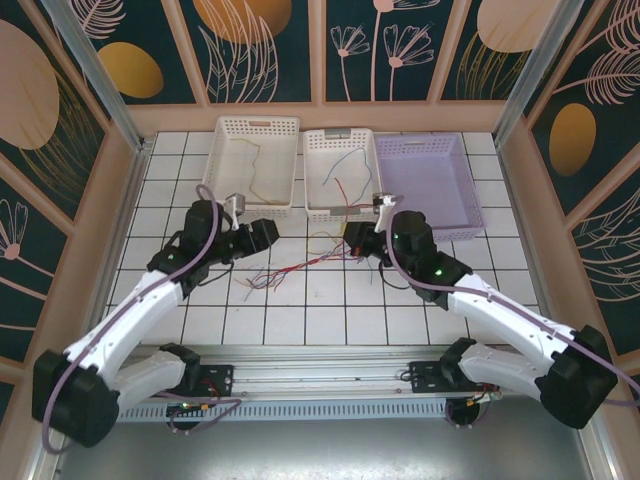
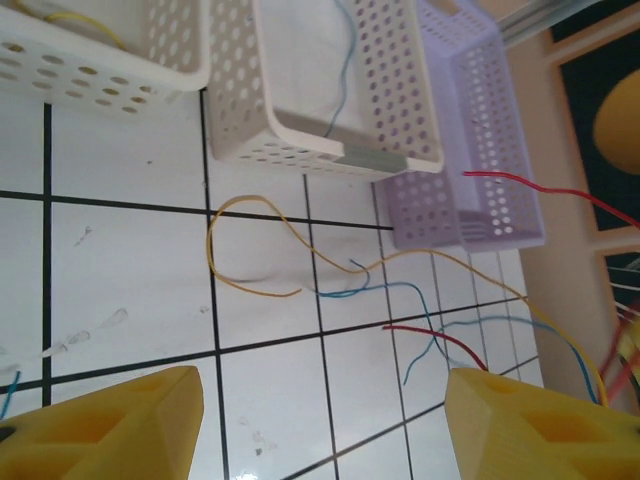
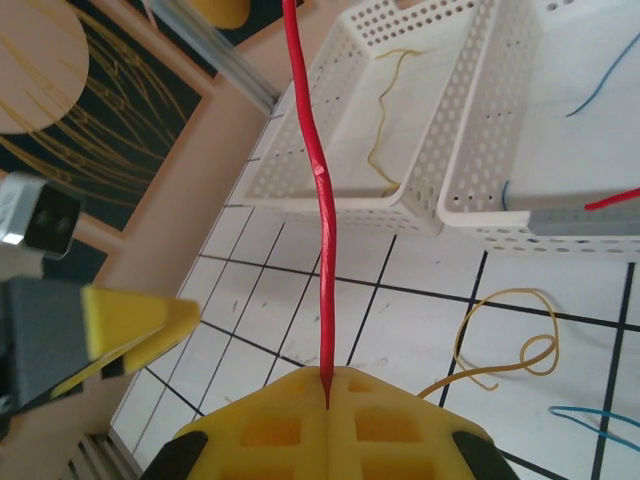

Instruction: Untangle the cables

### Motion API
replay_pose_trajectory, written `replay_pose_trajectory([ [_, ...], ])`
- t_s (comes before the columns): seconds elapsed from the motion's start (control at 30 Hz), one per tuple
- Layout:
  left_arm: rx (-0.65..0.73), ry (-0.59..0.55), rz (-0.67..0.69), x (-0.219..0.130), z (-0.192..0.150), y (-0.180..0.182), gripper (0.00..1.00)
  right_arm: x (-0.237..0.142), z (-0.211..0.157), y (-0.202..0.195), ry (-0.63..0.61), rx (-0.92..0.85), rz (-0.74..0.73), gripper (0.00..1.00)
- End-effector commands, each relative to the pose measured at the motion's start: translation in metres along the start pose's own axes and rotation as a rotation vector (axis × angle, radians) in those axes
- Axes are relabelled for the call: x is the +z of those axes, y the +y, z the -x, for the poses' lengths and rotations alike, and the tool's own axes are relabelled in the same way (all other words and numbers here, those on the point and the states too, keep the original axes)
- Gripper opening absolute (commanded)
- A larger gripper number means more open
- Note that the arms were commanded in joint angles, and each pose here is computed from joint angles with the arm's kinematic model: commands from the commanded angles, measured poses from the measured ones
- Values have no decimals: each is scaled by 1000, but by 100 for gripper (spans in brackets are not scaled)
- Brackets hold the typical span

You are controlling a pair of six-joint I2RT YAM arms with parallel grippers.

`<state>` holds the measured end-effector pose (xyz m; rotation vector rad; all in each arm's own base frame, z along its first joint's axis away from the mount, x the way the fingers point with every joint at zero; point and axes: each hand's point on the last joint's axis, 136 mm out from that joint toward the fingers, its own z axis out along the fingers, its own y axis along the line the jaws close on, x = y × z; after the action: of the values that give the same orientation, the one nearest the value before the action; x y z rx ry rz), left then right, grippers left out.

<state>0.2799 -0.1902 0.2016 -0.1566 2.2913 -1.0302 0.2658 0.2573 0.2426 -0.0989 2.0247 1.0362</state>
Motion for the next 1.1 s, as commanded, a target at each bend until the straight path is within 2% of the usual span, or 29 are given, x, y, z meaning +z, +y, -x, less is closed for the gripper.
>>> replay_pose_trajectory([
  [0.0,34,-6,-11,-15,-15,5,65,-15,25,-1,-86,62,-8,0],
  [0.1,22,3,-17,-20,-32,15,65,-24,30,-5,-106,99,1,0],
  [0.37,-20,54,-187,-19,-71,16,65,-37,34,-6,-121,142,43,0],
  [0.6,12,35,-189,-22,-76,22,66,-41,34,1,-116,151,82,0],
  [0.8,36,-12,-133,-14,-67,33,64,-46,30,9,-103,146,134,0],
  [1.07,95,-40,-240,-14,-69,18,61,-52,31,16,-93,133,151,0],
])
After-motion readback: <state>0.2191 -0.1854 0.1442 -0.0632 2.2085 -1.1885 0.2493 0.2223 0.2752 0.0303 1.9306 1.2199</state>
